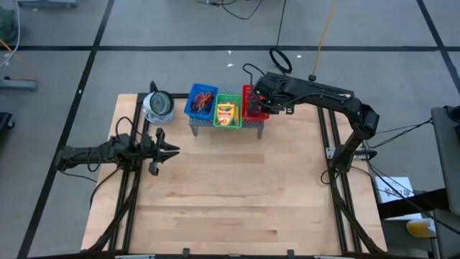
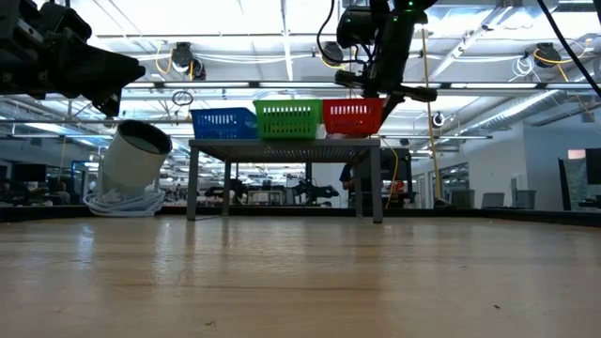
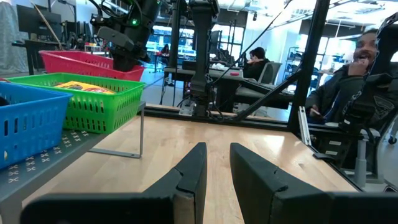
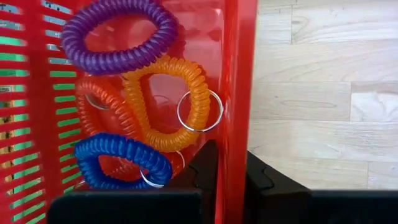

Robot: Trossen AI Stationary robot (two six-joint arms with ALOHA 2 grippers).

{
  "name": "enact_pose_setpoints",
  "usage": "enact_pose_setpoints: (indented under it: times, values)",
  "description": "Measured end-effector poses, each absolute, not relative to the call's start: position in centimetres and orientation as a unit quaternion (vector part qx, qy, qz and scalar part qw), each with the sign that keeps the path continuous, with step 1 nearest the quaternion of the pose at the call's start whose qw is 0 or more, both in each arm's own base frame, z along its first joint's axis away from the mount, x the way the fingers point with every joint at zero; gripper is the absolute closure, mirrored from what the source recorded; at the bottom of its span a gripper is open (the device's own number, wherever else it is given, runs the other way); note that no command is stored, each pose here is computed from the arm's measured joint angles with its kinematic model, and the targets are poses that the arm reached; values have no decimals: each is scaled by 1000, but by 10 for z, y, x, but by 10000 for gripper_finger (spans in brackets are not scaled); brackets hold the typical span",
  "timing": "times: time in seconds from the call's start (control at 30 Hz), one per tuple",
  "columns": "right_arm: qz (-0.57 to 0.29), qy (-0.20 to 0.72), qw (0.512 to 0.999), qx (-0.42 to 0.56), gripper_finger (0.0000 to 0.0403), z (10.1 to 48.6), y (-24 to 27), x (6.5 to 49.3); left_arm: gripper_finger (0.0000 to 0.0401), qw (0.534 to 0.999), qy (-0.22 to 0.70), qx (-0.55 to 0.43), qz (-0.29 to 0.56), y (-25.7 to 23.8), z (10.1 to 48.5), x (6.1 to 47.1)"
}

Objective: Pick & Place Office Desk Supplies
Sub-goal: Put the red bin on the shelf

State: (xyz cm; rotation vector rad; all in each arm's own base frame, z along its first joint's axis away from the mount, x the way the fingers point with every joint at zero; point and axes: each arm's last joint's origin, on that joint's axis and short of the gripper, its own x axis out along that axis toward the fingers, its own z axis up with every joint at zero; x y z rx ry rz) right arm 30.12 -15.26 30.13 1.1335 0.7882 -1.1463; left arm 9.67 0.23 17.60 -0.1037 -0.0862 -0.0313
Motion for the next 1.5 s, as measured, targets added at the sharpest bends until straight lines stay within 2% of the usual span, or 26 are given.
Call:
enact_pose_setpoints:
  times: [0.37,0.7,1.2,1.5]
  values:
    - [-498,345,626,491,363,301,-153,301,322,998,-43,-52,-16,2,176,97]
    - [-506,341,626,484,362,301,-153,301,322,998,-43,-52,-16,2,176,97]
    - [-499,341,638,477,321,302,-154,302,323,998,-43,-52,-16,2,176,97]
    - [-496,338,644,475,316,303,-154,303,322,998,-43,-52,-16,2,176,97]
